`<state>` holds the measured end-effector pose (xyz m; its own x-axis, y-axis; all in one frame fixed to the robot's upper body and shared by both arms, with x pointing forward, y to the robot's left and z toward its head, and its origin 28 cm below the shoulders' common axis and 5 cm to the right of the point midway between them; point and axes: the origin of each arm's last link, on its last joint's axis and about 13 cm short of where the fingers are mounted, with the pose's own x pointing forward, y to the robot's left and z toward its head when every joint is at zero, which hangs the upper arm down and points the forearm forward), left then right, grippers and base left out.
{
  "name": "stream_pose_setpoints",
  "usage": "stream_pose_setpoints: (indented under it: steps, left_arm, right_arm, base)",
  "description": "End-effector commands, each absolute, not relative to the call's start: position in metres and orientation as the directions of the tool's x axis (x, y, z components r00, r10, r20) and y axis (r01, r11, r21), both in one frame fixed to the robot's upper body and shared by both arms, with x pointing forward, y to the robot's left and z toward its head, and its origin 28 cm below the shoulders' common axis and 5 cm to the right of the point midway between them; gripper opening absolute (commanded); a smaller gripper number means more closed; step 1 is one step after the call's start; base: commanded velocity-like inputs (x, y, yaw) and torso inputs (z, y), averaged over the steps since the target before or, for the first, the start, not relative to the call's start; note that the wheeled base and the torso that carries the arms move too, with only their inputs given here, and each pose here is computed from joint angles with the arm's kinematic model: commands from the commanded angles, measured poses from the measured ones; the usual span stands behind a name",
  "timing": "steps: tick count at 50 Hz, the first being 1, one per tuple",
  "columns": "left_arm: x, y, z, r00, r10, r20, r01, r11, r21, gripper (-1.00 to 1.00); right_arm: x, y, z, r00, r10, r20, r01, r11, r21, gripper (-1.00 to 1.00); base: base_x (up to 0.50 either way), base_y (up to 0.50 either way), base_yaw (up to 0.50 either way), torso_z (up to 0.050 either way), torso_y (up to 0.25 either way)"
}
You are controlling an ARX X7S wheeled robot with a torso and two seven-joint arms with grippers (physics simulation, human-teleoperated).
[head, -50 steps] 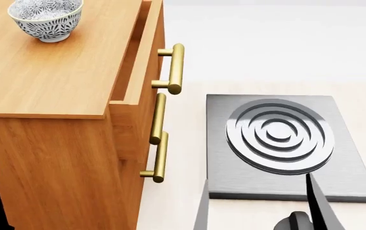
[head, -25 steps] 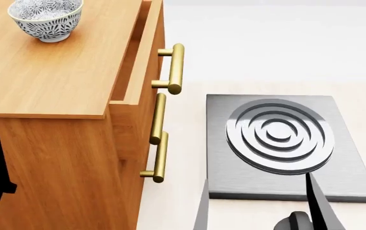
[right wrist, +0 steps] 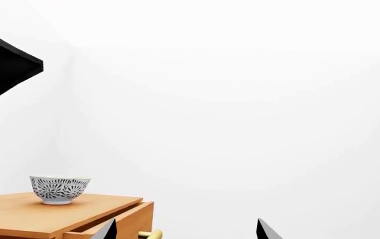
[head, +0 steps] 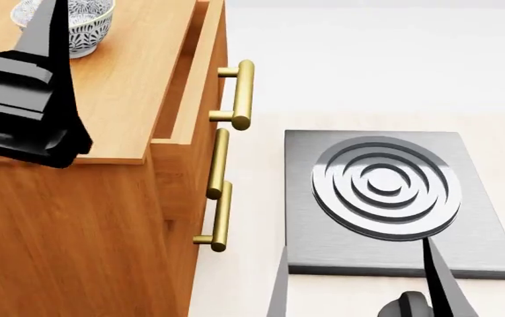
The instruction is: Pick the akita bowl on the wooden cabinet and place it on the plate.
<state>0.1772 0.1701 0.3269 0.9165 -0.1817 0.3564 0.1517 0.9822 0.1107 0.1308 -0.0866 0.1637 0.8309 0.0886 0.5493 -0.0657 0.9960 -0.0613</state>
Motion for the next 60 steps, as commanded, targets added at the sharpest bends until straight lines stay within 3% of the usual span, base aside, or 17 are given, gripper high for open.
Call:
stream_pose_setpoints:
  steps: [1, 13, 30, 60]
  left_arm:
    - [0.204, 0.163, 0.347, 0.926, -0.209, 0.315, 0.181, 0.977, 0.116, 1.0]
    - [0.236, 0.164, 0.368, 0.939, -0.24, 0.247, 0.233, 0.971, 0.058, 1.0]
    - [0.275, 0.163, 0.421, 0.953, -0.197, 0.229, 0.157, 0.971, 0.183, 1.0]
    - [0.354, 0.177, 0.467, 0.996, -0.032, 0.078, 0.027, 0.998, 0.063, 1.0]
  right_arm:
    - [0.131, -0.087, 0.163, 0.831, 0.089, 0.549, -0.066, 0.996, -0.061, 1.0]
    - [0.13, -0.086, 0.164, 0.83, 0.092, 0.55, -0.071, 0.996, -0.06, 1.0]
    - [0.133, -0.085, 0.161, 0.835, 0.098, 0.541, -0.083, 0.995, -0.053, 1.0]
    - [0.134, -0.085, 0.161, 0.836, 0.105, 0.538, -0.094, 0.994, -0.048, 1.0]
  base:
    - [0.0, 0.0, 0.0, 0.0, 0.0]
    - [0.0, 0.0, 0.0, 0.0, 0.0]
    - [0.0, 0.0, 0.0, 0.0, 0.0]
    - [0.0, 0.0, 0.0, 0.0, 0.0]
